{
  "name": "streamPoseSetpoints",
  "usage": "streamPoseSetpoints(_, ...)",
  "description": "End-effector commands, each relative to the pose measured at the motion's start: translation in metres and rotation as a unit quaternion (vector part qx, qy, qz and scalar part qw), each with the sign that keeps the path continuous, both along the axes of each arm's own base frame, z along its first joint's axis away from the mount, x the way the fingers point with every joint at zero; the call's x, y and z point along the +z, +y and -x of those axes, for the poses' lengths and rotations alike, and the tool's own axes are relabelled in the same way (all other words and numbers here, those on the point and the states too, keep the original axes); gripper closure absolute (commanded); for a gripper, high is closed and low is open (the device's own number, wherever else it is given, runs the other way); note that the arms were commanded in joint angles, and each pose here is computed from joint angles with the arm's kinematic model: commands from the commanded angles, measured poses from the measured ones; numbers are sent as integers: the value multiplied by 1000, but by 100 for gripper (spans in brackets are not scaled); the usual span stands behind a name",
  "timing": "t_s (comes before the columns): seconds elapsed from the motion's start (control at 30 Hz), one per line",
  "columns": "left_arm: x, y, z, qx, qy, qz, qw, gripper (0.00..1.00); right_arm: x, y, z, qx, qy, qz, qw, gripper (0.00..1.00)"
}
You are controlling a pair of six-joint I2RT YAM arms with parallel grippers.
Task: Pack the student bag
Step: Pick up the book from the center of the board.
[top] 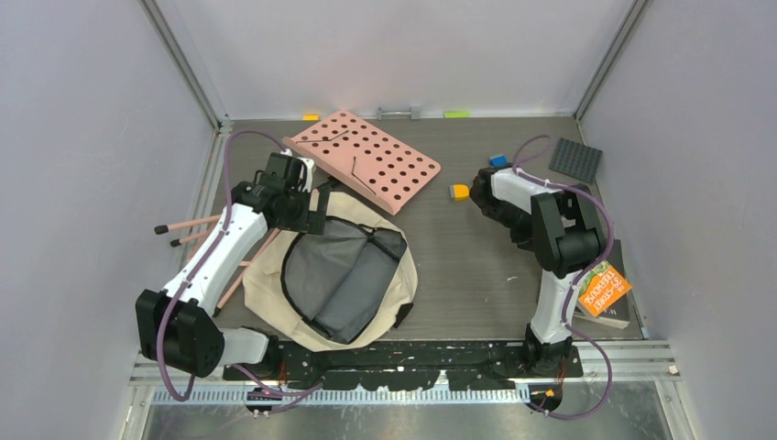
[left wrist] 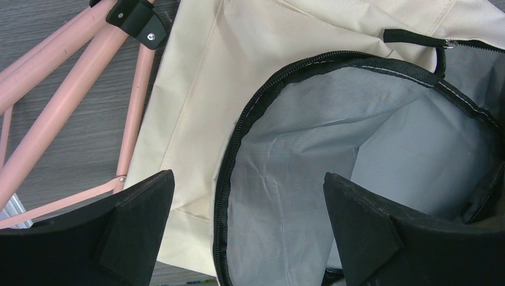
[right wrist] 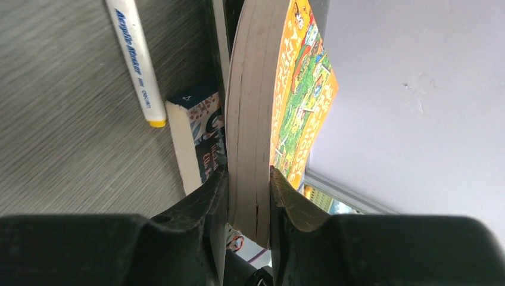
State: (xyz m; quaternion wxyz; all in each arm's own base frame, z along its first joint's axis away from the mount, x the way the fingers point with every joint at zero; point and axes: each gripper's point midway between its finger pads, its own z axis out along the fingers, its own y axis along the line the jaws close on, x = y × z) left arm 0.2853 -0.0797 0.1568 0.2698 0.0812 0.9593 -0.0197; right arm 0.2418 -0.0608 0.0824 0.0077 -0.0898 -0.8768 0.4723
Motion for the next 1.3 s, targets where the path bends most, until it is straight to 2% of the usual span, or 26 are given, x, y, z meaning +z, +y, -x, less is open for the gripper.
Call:
streamPoseSetpoints(0.0, 9, -2, -5, 2, -23, 12, 1000, 0, 59, 18, -21, 31, -95, 17, 995, 98)
streamPoseSetpoints(0.17, 11, -6, -4, -4, -27, 24, 999, 0, 117, 48, -29, 83, -155, 18, 984, 99)
streamPoseSetpoints(0.33, 14, -12, -2, -13, -32, 41, 999, 0, 158, 89, -27, 135, -229, -39, 963, 99)
streamPoseSetpoints(0.5, 30, -25, 0, -39, -60, 78, 994, 0, 173, 126, -16, 182, -261, -124, 940, 99)
streamPoseSetpoints(0.53, 34, -28, 1, -48, -70, 88, 993, 0, 176, 134, -18, 187, -285, -154, 928, 99)
streamPoseSetpoints(0.57, 40, -33, 2, -60, -83, 100, 990, 0, 172, 145, -14, 203, -271, -184, 923, 99)
streamPoseSetpoints(0.6, 48, -39, 4, -75, -98, 115, 986, 0, 178, 155, -17, 207, -300, -221, 905, 99)
streamPoseSetpoints(0.63, 54, -44, 6, -89, -113, 130, 981, 0, 173, 166, -12, 222, -285, -253, 898, 99)
streamPoseSetpoints(0.67, 62, -50, 9, -104, -128, 146, 975, 0, 179, 181, -11, 227, -303, -304, 874, 99)
streamPoseSetpoints(0.77, 90, -75, 24, -174, -176, 206, 947, 0, 192, 205, -3, 269, -315, -391, 822, 99)
streamPoseSetpoints(0.8, 101, -88, 34, -211, -188, 231, 931, 0, 197, 223, -2, 281, -316, -437, 794, 99)
streamPoseSetpoints(0.83, 109, -97, 42, -239, -200, 248, 917, 0, 201, 227, 3, 297, -316, -455, 778, 99)
streamPoseSetpoints(0.87, 119, -106, 51, -269, -212, 268, 900, 0, 206, 247, 7, 313, -307, -501, 746, 99)
streamPoseSetpoints(0.9, 130, -116, 60, -302, -229, 289, 879, 0, 209, 252, 13, 333, -300, -517, 729, 99)
streamPoseSetpoints(0.97, 144, -131, 79, -354, -241, 328, 842, 0, 221, 278, 21, 368, -289, -573, 673, 99)
streamPoseSetpoints(1.07, 156, -146, 100, -408, -228, 374, 801, 0, 235, 307, 47, 416, -246, -642, 595, 99)
streamPoseSetpoints(1.13, 159, -152, 108, -429, -211, 390, 787, 0, 246, 317, 61, 440, -230, -670, 553, 99)
streamPoseSetpoints(1.17, 160, -155, 112, -439, -202, 398, 780, 0, 255, 324, 71, 453, -218, -688, 524, 99)
streamPoseSetpoints(1.2, 161, -159, 117, -449, -194, 405, 772, 0, 259, 327, 75, 465, -213, -693, 509, 99)
streamPoseSetpoints(1.23, 162, -162, 123, -460, -186, 411, 765, 0, 267, 331, 84, 476, -206, -706, 482, 99)
streamPoseSetpoints(1.27, 164, -165, 129, -471, -181, 415, 757, 0, 273, 333, 90, 488, -202, -710, 465, 99)
